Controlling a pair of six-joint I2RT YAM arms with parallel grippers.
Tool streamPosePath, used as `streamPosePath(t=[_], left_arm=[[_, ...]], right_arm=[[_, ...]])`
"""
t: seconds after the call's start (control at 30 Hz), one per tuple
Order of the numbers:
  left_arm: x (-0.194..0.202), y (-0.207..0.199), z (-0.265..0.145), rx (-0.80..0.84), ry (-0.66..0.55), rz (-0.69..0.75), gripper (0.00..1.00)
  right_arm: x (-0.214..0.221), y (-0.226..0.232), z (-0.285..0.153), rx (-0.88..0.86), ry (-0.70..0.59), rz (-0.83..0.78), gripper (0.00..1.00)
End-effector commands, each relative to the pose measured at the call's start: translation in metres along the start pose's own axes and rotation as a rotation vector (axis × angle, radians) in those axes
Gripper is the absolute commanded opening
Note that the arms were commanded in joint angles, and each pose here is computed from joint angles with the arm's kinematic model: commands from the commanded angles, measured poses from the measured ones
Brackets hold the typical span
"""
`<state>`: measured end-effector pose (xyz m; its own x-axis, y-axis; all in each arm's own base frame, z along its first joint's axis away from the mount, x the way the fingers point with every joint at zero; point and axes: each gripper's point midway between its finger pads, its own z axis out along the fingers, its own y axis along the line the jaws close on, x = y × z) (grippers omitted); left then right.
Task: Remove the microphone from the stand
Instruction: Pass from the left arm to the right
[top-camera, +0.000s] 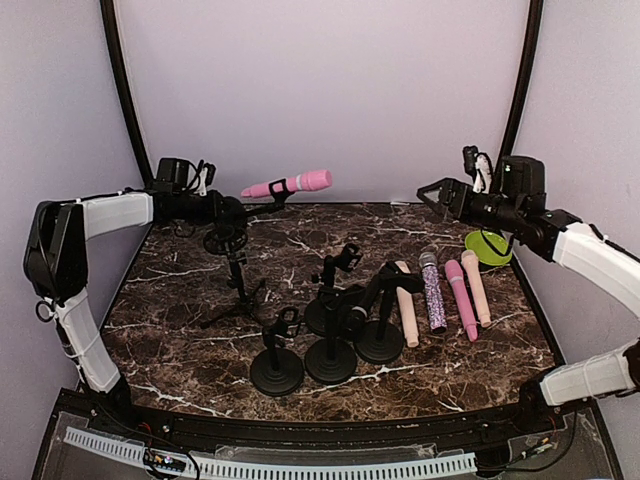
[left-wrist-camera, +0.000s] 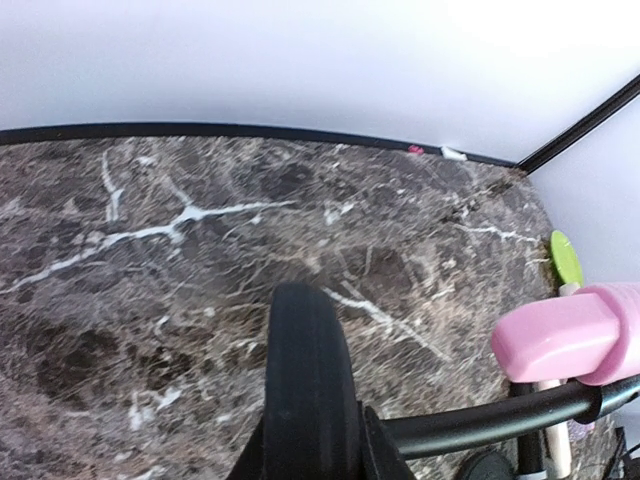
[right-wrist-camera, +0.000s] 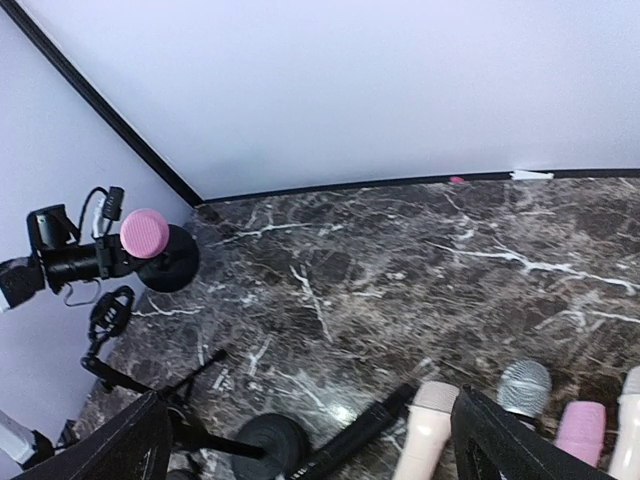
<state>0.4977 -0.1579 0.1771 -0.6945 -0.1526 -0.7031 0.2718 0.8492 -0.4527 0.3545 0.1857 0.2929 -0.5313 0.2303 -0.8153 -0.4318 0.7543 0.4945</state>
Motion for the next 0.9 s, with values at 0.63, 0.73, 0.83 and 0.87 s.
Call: streamPosePath(t=[0.63, 0.73, 0.83, 0.87], left_arm=[[-0.045, -0.157, -0.023, 0.459, -0.247, -0.067, 0.0], [-0.042, -0.155, -0.021, 0.452, -0.24, -0.068, 0.0], [-0.04, -0.154, -0.02, 0.449, -0.24, -0.07, 0.0], [-0.039, -0.154, -0.02, 0.449, -0.239, -0.07, 0.0]], right_arm=[[-0.061, 0.171, 0.096, -0.257, -0.177, -0.279, 0.88], [-0.06, 0.18, 0.103, -0.274, -0.174, -0.285, 0.81], [-0.06, 0.188, 0.104, -0.304, -0.184, -0.282, 0.78], [-0.06, 0.19, 0.104, -0.314, -0.188, -0.28, 0.77]])
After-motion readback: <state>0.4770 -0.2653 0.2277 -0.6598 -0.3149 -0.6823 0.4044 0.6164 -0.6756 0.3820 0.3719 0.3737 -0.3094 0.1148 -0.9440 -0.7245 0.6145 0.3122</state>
